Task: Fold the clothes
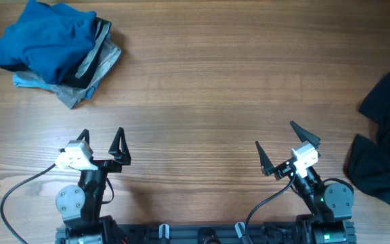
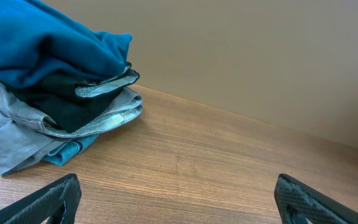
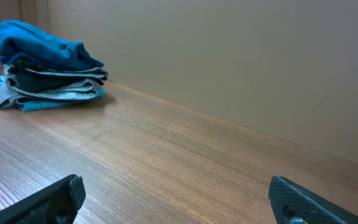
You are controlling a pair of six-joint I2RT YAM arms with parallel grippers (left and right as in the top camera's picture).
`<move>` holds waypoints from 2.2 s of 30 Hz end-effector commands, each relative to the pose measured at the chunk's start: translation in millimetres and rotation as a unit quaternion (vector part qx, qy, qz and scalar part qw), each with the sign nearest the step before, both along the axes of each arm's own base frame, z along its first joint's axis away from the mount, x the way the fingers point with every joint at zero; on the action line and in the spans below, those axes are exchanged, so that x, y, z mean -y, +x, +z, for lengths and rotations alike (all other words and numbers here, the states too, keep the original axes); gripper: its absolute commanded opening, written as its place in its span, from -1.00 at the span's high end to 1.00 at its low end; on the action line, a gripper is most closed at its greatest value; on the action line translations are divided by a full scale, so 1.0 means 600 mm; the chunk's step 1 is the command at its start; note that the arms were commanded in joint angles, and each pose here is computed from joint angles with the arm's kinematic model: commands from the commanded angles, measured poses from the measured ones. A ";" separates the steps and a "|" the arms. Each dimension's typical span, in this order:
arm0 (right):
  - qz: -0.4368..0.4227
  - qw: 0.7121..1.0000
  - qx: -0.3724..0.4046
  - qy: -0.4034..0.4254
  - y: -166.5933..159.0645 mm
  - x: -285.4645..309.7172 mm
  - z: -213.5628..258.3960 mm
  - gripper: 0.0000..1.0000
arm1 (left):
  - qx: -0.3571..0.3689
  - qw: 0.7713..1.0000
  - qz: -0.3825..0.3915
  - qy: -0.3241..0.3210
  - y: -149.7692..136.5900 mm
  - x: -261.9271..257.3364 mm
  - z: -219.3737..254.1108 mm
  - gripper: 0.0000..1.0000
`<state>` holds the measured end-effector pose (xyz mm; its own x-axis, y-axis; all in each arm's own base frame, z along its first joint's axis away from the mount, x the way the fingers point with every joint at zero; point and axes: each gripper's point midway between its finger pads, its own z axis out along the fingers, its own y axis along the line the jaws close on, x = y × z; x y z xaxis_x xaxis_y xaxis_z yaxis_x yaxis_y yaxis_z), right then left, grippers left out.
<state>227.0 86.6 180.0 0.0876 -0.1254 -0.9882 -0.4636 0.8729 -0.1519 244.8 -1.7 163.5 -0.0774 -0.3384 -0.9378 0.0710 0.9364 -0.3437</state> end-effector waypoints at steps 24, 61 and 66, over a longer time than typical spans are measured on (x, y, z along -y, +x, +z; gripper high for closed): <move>0.001 1.000 0.004 -0.006 0.000 -0.001 0.000 -0.99 | 0.000 1.000 0.003 0.000 0.000 -0.001 -0.001 -1.00; -0.078 0.937 -0.330 0.087 0.081 0.018 0.080 -0.99 | -0.070 0.997 0.011 -0.016 0.025 -0.010 0.226 -1.00; -0.044 0.883 -0.468 0.013 0.144 -0.002 0.056 -0.98 | -0.180 0.981 -0.051 -0.050 0.074 0.016 0.233 -1.00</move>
<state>283.2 78.4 200.6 -0.7514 0.0265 -0.6593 -0.2319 0.9249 0.3014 272.6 2.6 287.4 -0.3514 -0.3971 -0.8478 -0.0393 0.9110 -0.4105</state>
